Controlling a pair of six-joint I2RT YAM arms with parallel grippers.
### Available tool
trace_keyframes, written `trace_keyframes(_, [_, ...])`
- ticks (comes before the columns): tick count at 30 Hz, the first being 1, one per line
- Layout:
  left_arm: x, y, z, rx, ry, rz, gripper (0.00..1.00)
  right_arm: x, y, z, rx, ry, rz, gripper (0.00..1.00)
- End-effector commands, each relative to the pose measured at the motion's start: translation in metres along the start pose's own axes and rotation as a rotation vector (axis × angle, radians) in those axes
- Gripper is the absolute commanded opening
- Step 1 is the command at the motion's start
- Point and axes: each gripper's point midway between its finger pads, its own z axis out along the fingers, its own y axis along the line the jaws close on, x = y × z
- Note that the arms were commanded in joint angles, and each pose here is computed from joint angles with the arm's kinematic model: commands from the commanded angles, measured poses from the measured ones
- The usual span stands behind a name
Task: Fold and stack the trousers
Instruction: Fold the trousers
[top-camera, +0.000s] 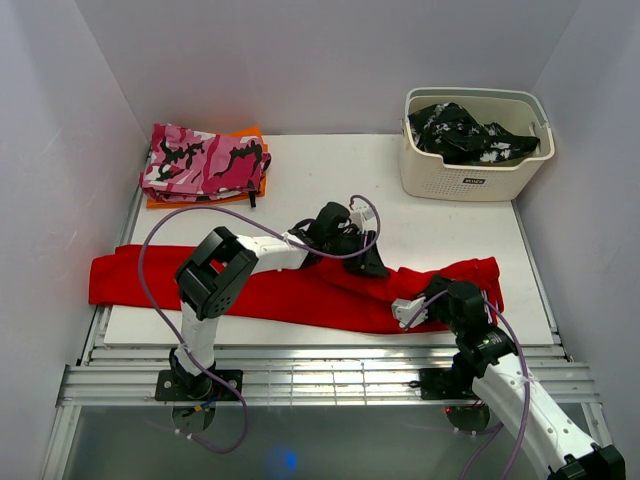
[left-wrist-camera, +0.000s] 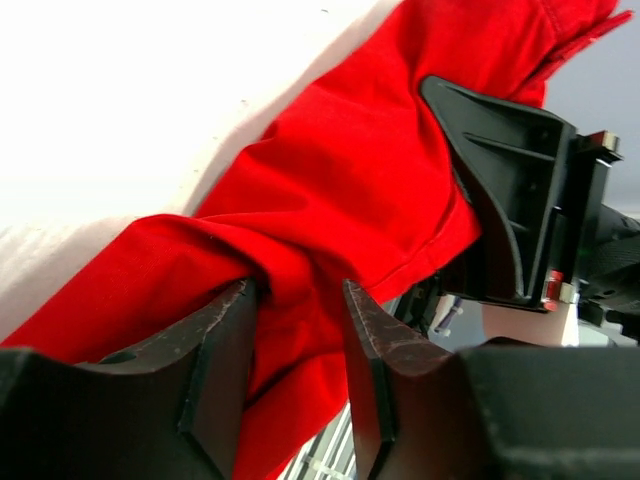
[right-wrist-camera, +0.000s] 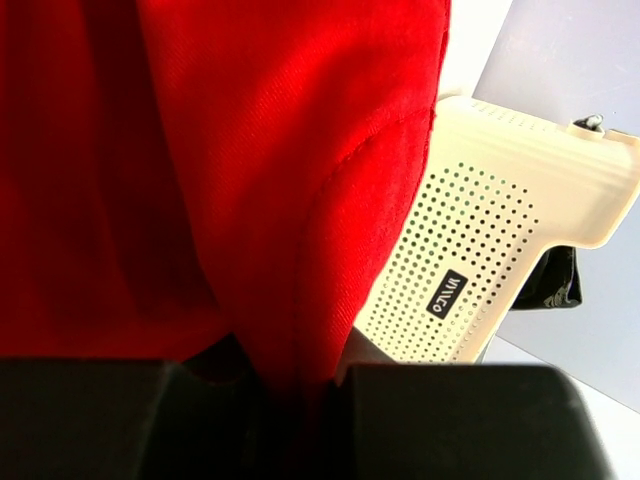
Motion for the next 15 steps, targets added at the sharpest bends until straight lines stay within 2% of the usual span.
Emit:
trace_keyframes(1, [-0.003,-0.025,0.001,0.094,0.005,0.022,0.48,-0.005,-0.024,-0.002,0.068,-0.029,-0.016,0.08])
trace_keyframes(4, [-0.001,-0.024,0.001,0.096,0.009,0.003,0.41,-0.005,-0.024,-0.001,0.066,-0.029,-0.016,0.08])
trace_keyframes(7, [-0.009,-0.026,-0.007,0.096,-0.018,0.005,0.23,-0.005,-0.023,-0.001,0.064,-0.025,-0.013,0.08])
trace_keyframes(8, [-0.013,-0.027,-0.010,0.096,-0.030,0.004,0.07,-0.004,-0.023,-0.001,0.063,-0.019,-0.011,0.08])
trace_keyframes(9, [-0.020,-0.027,-0.016,0.092,-0.051,0.007,0.00,-0.003,-0.022,-0.001,0.061,-0.018,-0.008,0.08])
trace_keyframes(15, [-0.051,-0.013,-0.047,0.060,-0.125,-0.005,0.00,0.000,-0.015,0.000,0.036,-0.002,-0.006,0.08])
